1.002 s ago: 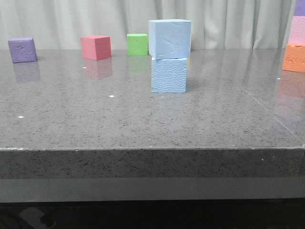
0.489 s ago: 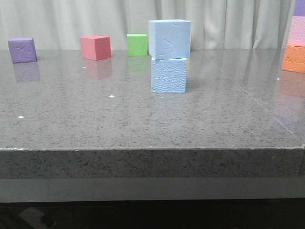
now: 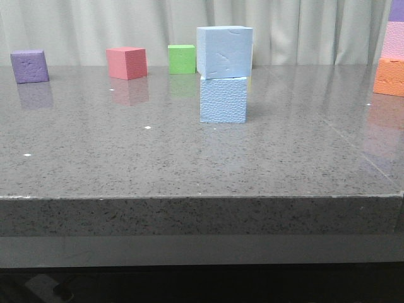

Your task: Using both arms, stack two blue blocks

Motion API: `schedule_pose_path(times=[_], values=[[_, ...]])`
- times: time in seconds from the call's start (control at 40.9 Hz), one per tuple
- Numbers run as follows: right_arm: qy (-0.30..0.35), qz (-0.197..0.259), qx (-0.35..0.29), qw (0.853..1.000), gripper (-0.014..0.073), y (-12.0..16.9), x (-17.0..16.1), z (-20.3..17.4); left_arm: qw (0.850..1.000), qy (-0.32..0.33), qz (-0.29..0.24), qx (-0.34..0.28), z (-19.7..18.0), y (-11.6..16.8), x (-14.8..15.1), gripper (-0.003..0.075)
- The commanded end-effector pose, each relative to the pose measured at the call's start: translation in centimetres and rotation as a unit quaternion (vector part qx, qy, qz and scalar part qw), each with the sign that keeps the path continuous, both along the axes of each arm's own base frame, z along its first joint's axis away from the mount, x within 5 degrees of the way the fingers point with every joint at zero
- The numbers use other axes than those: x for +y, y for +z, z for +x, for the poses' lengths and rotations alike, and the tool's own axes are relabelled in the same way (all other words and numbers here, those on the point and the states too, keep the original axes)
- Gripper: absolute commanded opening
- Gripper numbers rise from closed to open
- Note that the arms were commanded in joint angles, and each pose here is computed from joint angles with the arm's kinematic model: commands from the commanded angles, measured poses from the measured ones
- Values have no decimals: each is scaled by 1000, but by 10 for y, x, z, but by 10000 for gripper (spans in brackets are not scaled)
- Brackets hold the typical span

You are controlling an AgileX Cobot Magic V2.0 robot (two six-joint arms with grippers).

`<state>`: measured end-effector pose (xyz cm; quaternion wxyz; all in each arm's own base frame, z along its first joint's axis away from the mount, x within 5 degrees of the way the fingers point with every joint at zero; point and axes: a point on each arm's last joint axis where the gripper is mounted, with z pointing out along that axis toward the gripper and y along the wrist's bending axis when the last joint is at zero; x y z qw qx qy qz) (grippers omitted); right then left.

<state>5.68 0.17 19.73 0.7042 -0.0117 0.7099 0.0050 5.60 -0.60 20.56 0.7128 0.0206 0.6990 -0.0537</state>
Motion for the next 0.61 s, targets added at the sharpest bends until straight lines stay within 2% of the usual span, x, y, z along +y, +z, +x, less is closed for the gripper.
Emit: schedule_pose_path(times=[0.0, 0.587], values=[[-8, 11, -64, 998, -67, 13, -1, -2, 999, 2, -6, -47, -2, 7, 1, -20], [-7, 18, -64, 998, -67, 13, -1, -2, 999, 2, -6, -47, -2, 7, 1, -20]])
